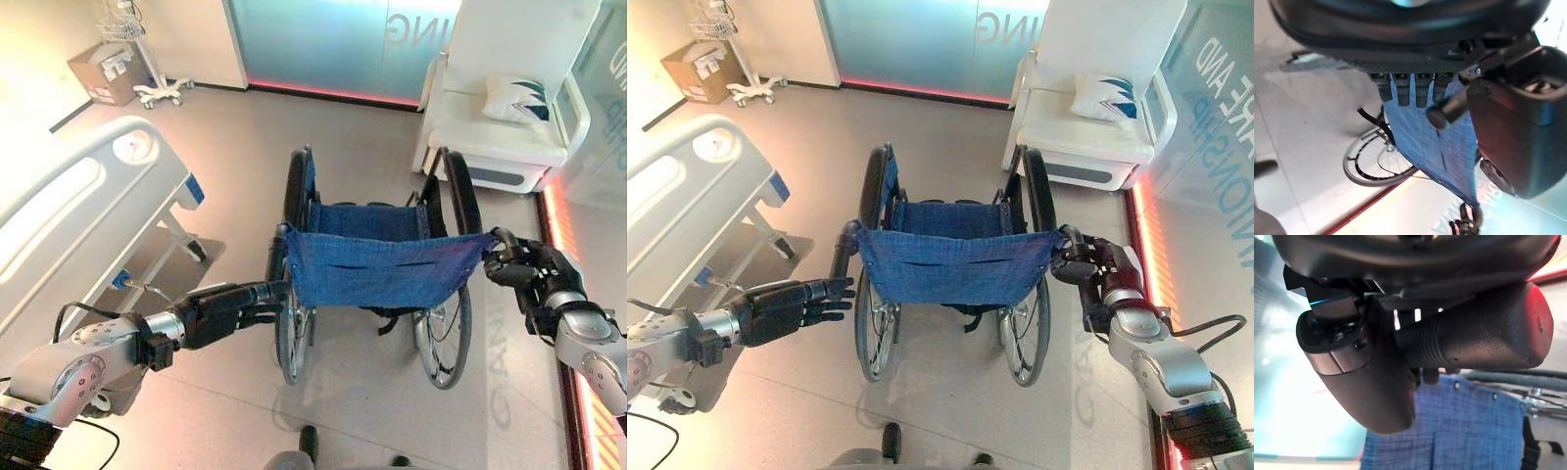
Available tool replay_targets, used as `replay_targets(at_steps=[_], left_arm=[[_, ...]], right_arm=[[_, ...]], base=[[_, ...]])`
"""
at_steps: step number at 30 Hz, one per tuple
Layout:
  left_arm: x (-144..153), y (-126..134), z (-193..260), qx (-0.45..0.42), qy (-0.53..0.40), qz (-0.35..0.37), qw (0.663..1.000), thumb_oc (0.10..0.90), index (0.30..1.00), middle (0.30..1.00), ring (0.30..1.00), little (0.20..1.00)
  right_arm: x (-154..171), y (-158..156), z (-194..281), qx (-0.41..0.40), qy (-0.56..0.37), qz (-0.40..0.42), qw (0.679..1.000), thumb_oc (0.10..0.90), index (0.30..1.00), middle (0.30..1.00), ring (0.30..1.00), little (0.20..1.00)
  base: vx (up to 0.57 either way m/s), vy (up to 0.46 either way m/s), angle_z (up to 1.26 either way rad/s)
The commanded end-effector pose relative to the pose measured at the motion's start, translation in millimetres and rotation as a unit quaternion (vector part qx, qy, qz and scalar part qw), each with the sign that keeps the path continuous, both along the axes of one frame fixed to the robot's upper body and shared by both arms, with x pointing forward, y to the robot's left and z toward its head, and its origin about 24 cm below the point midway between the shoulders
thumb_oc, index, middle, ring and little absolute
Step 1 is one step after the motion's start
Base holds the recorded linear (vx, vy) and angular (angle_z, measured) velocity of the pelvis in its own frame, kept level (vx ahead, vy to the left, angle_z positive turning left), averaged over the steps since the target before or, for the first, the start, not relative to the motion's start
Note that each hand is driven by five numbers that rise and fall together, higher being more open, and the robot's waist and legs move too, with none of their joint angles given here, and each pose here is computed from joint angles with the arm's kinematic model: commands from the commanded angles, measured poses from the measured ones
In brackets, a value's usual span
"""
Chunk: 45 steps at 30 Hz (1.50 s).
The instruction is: Push the wheelchair next to the bed
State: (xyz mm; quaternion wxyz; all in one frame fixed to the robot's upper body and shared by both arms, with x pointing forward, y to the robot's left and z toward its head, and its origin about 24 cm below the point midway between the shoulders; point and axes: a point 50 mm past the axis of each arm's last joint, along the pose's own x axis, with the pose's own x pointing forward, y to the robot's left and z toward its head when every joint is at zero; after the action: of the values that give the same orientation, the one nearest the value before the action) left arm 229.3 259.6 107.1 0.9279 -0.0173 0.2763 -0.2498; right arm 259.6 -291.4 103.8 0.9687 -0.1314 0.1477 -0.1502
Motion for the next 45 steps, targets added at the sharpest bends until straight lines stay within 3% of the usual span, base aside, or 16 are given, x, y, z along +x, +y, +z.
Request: replay_targets(at_steps=[1, 8, 18, 37, 38, 39, 40, 45], left_arm=[[23.2, -14.2, 47.5, -0.069, -0.117, -0.003, 0.991, 0.8, 0.9, 0.9, 0.9, 0.9], [30.6, -22.1, 54.7, -0.146, -0.158, 0.032, 0.976, 0.8, 0.9, 0.9, 0.9, 0.9], [45.3, -15.3, 47.3, -0.156, -0.169, 0.063, 0.971, 0.8, 0.9, 0.9, 0.9, 0.9], [70.0, -53.9, 40.7, -0.195, -0.139, 0.013, 0.971, 0.8, 0.9, 0.9, 0.9, 0.9], [70.4, -61.4, 45.5, -0.221, -0.142, -0.006, 0.965, 0.579, 0.568, 0.568, 0.568, 0.568], [70.4, -63.1, 46.9, -0.226, -0.144, -0.009, 0.963, 0.557, 0.535, 0.535, 0.535, 0.535], [70.6, -67.7, 50.8, -0.236, -0.154, -0.018, 0.959, 0.4, 0.3, 0.3, 0.3, 0.3], [72.4, -75.8, 70.7, -0.269, -0.213, -0.008, 0.939, 0.4, 0.3, 0.3, 0.3, 0.3]], right_arm=[[10.9, 8.3, 29.2, -0.012, -0.055, 0.04, 0.998, 0.4, 0.3, 0.3, 0.3, 0.3], [12.2, 10.7, 25.6, -0.012, -0.054, 0.048, 0.997, 0.4, 0.3, 0.3, 0.3, 0.3], [17.3, 13.5, 24.3, -0.013, -0.049, 0.058, 0.997, 0.4, 0.3, 0.3, 0.3, 0.3], [30.7, 33.2, 18.9, -0.016, -0.036, 0.09, 0.995, 0.4, 0.3, 0.3, 0.3, 0.3], [31.1, 34.8, 18.0, -0.015, -0.035, 0.093, 0.995, 0.4, 0.3, 0.3, 0.3, 0.3], [31.1, 35.2, 17.7, -0.015, -0.035, 0.094, 0.995, 0.4, 0.3, 0.3, 0.3, 0.3], [31.5, 36.2, 17.0, -0.014, -0.034, 0.097, 0.995, 0.4, 0.3, 0.3, 0.3, 0.3], [32.1, 40.2, 13.3, -0.012, -0.03, 0.103, 0.994, 0.4, 0.3, 0.3, 0.3, 0.3]], base=[[0.0, 0.0, 0.0], [0.0, 0.0, 0.0], [0.0, 0.0, 0.0], [0.01, 0.0, -0.03], [0.0, 0.0, 0.0], [0.0, 0.0, 0.0], [0.0, 0.0, 0.0], [0.0, 0.0, 0.0]])
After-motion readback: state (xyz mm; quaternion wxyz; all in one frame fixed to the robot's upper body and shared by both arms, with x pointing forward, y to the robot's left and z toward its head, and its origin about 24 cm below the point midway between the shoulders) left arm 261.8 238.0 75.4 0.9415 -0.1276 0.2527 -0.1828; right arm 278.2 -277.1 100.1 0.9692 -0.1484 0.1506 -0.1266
